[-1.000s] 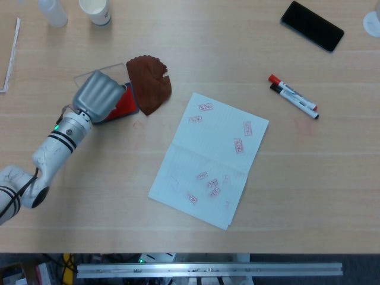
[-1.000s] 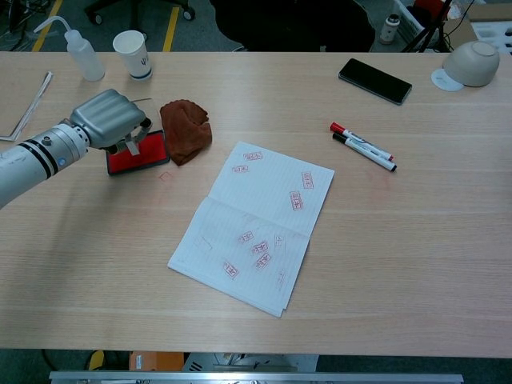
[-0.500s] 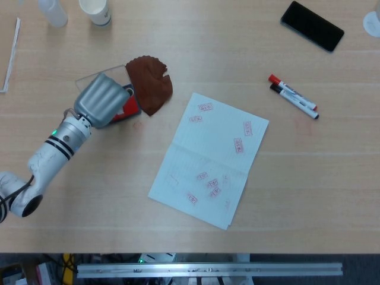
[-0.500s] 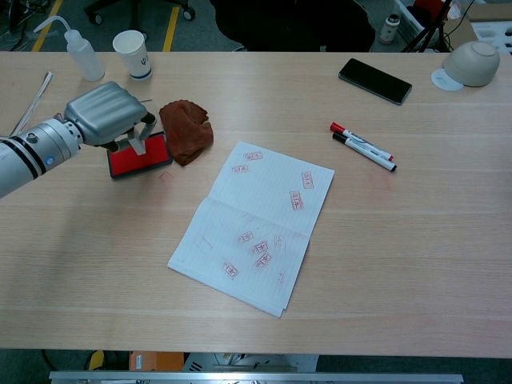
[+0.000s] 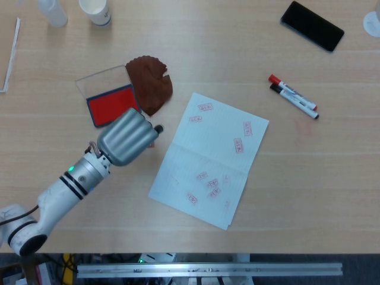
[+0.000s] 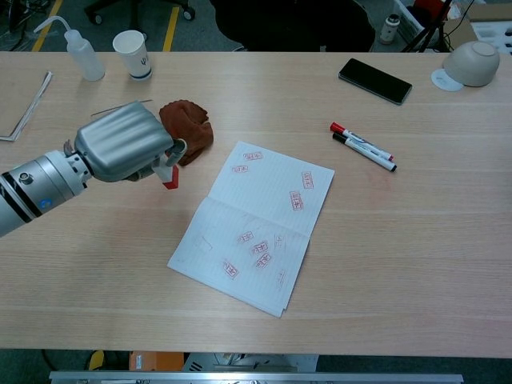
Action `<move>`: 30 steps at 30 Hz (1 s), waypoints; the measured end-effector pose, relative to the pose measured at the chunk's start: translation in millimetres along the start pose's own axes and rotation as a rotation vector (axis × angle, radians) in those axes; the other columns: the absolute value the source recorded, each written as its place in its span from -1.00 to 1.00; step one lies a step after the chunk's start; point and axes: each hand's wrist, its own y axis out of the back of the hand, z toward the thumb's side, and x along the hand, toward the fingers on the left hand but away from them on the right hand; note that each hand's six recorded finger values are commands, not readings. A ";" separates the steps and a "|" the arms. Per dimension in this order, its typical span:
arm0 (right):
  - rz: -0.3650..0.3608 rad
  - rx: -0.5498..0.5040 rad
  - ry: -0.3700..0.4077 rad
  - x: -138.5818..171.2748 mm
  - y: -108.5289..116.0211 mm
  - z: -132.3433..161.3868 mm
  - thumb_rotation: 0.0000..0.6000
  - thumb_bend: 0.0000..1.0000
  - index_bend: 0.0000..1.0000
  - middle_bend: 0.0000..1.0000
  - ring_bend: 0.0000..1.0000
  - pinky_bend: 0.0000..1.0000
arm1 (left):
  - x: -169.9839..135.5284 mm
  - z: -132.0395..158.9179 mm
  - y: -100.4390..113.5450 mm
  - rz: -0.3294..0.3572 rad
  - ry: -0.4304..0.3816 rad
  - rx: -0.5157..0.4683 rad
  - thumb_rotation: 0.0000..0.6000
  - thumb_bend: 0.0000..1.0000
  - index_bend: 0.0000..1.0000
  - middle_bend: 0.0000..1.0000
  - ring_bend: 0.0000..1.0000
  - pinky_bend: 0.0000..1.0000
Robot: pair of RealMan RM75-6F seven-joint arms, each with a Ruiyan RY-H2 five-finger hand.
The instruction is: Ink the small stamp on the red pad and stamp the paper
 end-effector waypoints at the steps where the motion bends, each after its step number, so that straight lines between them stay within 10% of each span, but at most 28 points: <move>1: 0.000 0.000 0.000 0.3 0.0 -0.2 1.00 -0.63 -0.51 -0.37 -0.61 -0.52 | -2.0 4.7 0.8 0.004 -0.010 0.004 1.00 -0.38 0.08 1.00 1.00 1.00; 30: 0.013 0.003 -0.013 1.5 -3.0 -4.8 1.00 -0.63 -0.51 -0.37 -0.61 -0.52 | -2.5 86.9 -27.6 0.045 -0.156 0.093 1.00 -0.38 0.08 1.00 1.00 1.00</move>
